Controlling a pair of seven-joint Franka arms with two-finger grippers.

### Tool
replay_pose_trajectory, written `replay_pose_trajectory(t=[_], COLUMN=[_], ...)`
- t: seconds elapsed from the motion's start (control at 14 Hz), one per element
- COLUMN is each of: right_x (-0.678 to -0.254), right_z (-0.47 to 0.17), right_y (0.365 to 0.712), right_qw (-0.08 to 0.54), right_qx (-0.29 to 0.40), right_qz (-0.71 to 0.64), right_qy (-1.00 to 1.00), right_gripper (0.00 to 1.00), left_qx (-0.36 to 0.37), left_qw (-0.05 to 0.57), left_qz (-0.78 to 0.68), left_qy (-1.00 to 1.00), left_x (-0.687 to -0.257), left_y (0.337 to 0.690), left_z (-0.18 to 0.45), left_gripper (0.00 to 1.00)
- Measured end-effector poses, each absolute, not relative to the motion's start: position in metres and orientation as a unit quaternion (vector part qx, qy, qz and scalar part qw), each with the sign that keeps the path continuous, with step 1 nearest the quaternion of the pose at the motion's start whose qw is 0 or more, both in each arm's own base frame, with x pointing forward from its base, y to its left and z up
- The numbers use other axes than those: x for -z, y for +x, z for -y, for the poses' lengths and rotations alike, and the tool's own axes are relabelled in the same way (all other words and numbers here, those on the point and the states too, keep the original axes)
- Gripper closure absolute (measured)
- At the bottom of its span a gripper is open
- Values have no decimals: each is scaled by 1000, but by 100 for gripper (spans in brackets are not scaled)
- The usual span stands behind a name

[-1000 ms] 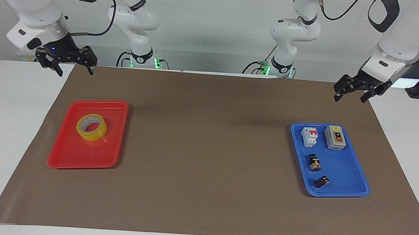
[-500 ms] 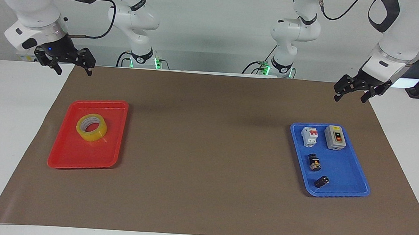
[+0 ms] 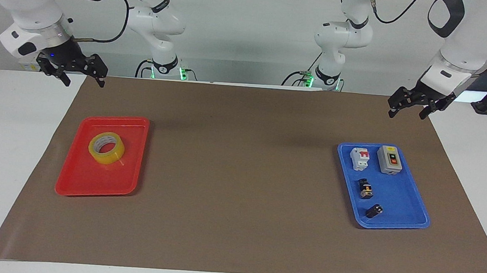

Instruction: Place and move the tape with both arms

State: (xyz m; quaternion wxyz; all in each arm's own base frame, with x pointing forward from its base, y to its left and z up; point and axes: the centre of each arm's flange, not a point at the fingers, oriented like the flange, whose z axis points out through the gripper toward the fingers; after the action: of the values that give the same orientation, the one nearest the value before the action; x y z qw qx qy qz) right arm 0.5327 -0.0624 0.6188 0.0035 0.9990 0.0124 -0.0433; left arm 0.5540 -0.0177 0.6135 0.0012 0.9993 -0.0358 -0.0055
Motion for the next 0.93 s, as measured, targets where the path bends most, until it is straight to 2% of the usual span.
replay_pose_trajectory(t=[0.93], right_x=[-619], right_z=[60], right_y=[533], right_qw=[3], right_qx=[43], right_qz=[-15], right_qy=[999], right_gripper=[0], left_qx=[5], left_qw=[1], left_qz=[36], left_qy=[999], left_x=[-613], left_y=[554], left_z=[18], left_gripper=[0])
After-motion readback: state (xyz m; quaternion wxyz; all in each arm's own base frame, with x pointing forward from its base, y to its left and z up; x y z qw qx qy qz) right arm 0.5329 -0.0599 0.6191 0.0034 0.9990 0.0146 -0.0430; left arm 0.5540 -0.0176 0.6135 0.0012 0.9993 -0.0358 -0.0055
